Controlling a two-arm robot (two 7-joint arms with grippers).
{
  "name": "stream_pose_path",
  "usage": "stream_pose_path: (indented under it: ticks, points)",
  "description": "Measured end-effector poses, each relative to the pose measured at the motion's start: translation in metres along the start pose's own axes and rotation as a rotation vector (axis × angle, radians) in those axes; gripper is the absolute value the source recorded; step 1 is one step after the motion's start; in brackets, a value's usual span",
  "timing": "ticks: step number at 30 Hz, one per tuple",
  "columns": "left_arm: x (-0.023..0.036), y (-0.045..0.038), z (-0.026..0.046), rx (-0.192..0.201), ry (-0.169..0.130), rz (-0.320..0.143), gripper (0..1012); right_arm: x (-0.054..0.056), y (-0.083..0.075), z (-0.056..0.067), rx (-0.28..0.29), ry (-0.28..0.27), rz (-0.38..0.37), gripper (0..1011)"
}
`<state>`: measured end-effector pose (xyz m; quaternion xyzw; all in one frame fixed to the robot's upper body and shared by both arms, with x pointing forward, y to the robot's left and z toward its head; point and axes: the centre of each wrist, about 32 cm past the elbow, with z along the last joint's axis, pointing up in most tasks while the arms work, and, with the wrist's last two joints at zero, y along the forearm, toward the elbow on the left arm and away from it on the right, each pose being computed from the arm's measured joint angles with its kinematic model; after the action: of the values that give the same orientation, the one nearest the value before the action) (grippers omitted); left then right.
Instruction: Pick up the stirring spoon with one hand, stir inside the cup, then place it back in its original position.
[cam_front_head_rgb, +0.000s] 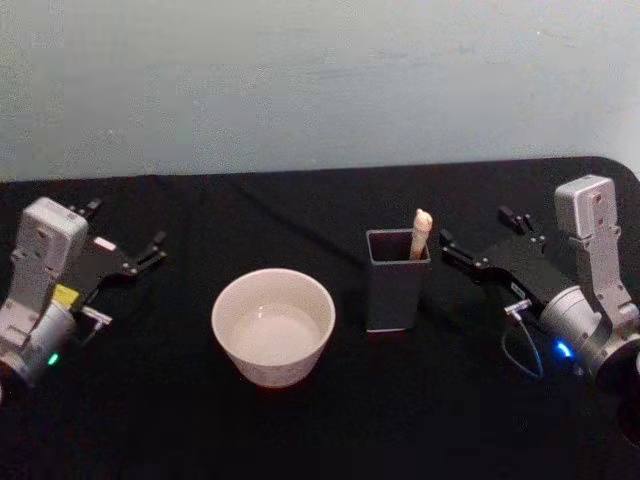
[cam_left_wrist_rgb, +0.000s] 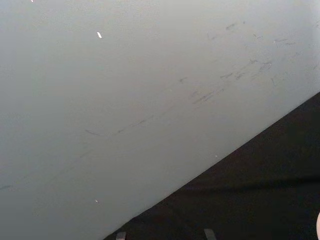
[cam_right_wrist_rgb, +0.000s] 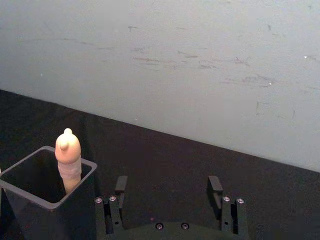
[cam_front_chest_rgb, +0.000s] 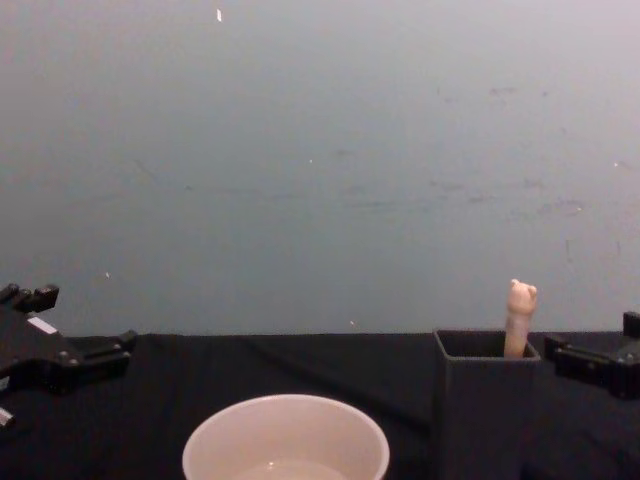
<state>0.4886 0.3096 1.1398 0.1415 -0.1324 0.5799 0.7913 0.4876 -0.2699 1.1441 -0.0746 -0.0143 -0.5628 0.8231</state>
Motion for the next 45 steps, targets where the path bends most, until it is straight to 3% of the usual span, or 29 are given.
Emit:
stream_pose_path:
  ticks: [45]
  points:
    - [0.0000,0.0000,0.0000,0.000,0.000,0.000,1001,0.0001,0.0000,0.0006,0.004,0.002,0.000,1002]
